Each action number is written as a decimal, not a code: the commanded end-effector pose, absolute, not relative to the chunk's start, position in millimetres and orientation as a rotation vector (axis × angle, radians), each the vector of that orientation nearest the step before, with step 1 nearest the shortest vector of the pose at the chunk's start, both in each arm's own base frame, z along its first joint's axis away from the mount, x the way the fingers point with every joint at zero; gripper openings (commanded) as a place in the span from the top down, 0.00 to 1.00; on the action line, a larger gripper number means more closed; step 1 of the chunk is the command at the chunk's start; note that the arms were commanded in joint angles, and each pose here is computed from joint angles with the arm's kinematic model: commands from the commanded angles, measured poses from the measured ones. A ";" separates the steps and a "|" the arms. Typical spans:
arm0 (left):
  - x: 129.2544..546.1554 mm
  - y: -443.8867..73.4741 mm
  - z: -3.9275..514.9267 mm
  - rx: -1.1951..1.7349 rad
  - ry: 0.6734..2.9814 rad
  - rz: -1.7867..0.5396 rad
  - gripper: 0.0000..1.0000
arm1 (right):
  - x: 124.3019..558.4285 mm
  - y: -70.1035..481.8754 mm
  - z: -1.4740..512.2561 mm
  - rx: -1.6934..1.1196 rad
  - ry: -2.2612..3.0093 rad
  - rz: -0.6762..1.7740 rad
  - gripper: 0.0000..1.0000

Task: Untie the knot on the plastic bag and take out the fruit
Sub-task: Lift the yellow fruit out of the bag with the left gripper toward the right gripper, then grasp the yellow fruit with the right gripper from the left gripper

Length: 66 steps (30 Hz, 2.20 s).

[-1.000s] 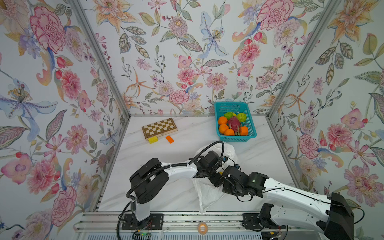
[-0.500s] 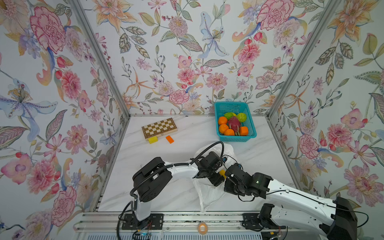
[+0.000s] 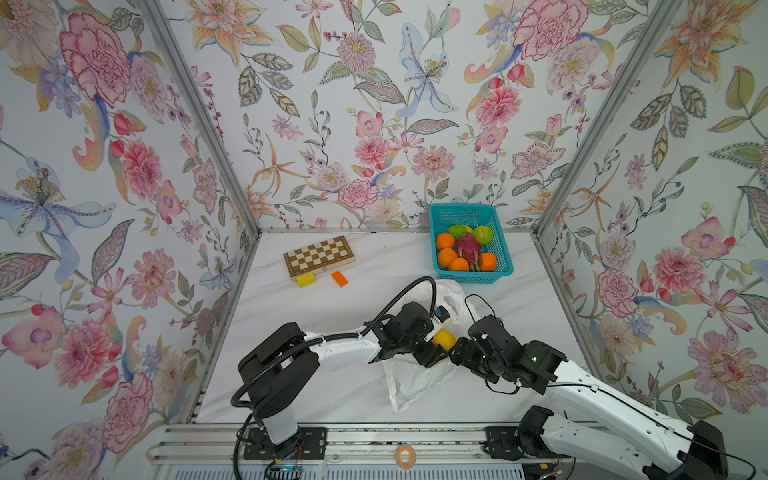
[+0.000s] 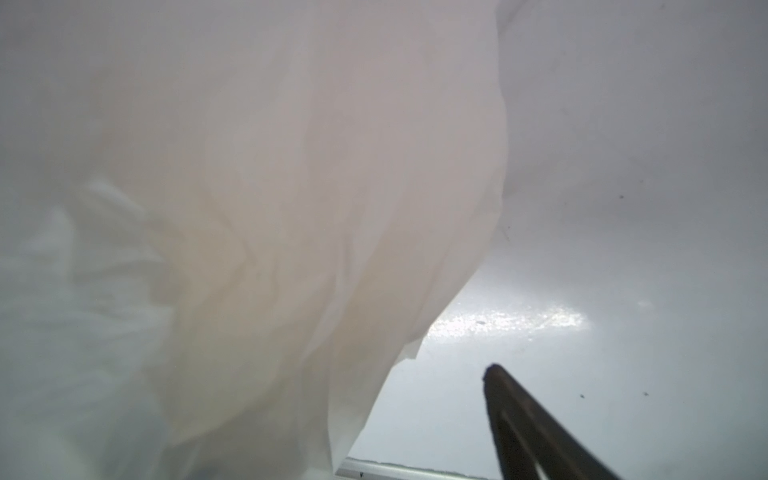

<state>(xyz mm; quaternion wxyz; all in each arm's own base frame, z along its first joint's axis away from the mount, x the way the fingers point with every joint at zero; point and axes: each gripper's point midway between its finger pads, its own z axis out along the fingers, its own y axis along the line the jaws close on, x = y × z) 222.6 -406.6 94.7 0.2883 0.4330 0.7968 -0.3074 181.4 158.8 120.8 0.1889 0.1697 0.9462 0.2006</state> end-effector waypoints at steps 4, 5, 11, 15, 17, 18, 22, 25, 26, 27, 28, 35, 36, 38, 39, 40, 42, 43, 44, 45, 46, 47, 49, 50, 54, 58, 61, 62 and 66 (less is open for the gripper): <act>229.9 -407.1 114.6 1.111 2.043 -0.845 0.43 | 209.0 143.3 143.6 0.506 2.592 0.528 0.09; 229.9 -407.3 114.8 1.111 2.039 -0.846 0.43 | 212.2 141.6 143.2 0.522 2.592 0.521 0.09; 232.7 -404.4 119.5 1.095 2.023 -0.832 0.43 | 219.3 135.7 132.2 0.556 2.623 0.458 0.14; 233.4 -401.6 124.4 1.092 1.998 -0.821 0.43 | 216.9 127.2 114.4 0.611 2.668 0.418 0.15; 233.2 -400.2 126.0 1.094 1.991 -0.813 0.43 | 214.8 125.4 107.2 0.624 2.695 0.405 0.15; 233.7 -398.3 126.4 1.092 1.990 -0.807 0.43 | 212.7 124.6 104.1 0.624 2.711 0.395 0.15; 236.3 -393.2 135.1 1.069 1.956 -0.786 0.43 | 209.0 125.4 101.2 0.608 2.729 0.398 0.14; 237.6 -390.0 141.5 1.047 1.922 -0.794 0.42 | 208.9 125.7 106.6 0.597 2.717 0.415 0.13; 236.8 -390.1 141.2 1.049 1.914 -0.802 0.42 | 209.8 126.2 110.7 0.594 2.704 0.428 0.13; 236.5 -390.0 140.9 1.051 1.906 -0.806 0.42 | 210.4 126.6 115.0 0.587 2.691 0.441 0.12; 236.8 -389.8 141.0 1.053 1.903 -0.807 0.42 | 210.4 126.4 118.9 0.583 2.679 0.452 0.11; 237.8 -385.4 159.0 1.046 1.865 -0.811 0.42 | 210.0 129.6 161.0 0.557 2.557 0.598 0.01; 237.0 -385.8 161.9 1.052 1.855 -0.816 0.42 | 210.4 129.6 168.0 0.553 2.534 0.618 0.01; 237.3 -385.6 164.1 1.056 1.844 -0.815 0.41 | 211.5 129.8 183.0 0.538 2.490 0.650 0.01; 237.4 -385.1 164.4 1.058 1.843 -0.813 0.41 | 212.7 130.3 192.5 0.525 2.464 0.669 0.01; 237.3 -384.6 164.9 1.058 1.841 -0.811 0.41 | 214.2 130.8 202.2 0.510 2.439 0.684 0.01; 237.6 -383.3 166.2 1.051 1.840 -0.808 0.41 | 217.6 131.2 220.5 0.486 2.392 0.704 0.01; 237.8 -382.7 167.8 1.045 1.836 -0.808 0.41 | 219.8 131.3 231.7 0.474 2.366 0.713 0.01; 237.4 -382.5 169.5 1.040 1.832 -0.811 0.41 | 222.0 131.4 240.4 0.465 2.345 0.717 0.01; 237.3 -381.8 171.9 1.033 1.825 -0.816 0.41 | 224.6 132.3 250.2 0.451 2.323 0.724 0.01; 236.8 -382.0 176.2 1.027 1.811 -0.826 0.41 | 227.5 134.1 259.2 0.434 2.302 0.735 0.01; 236.8 -381.6 179.6 1.020 1.799 -0.831 0.41 | 230.2 136.7 268.1 0.416 2.282 0.750 0.01; 236.7 -381.4 188.4 1.011 1.774 -0.839 0.41 | 236.1 145.1 285.2 0.371 2.246 0.792 0.01; 236.6 -381.3 191.2 1.011 1.765 -0.838 0.41 | 238.6 149.3 292.3 0.349 2.233 0.813 0.01; 238.4 -380.4 212.0 0.995 1.714 -0.839 0.41 | 246.2 169.7 312.4 0.245 2.210 0.895 0.01; 241.8 -379.3 241.0 0.963 1.644 -0.848 0.41 | 248.5 185.4 318.8 0.146 2.218 0.941 0.01; 244.8 -378.0 265.2 0.940 1.592 -0.857 0.40 | 248.9 193.4 315.6 0.097 2.239 0.961 0.01; 244.9 -378.0 273.1 0.937 1.576 -0.861 0.40 | 249.2 195.9 314.0 0.084 2.247 0.967 0.01; 247.1 -378.5 298.8 0.924 1.532 -0.879 0.40 | 250.5 209.3 317.6 0.014 2.241 1.021 0.02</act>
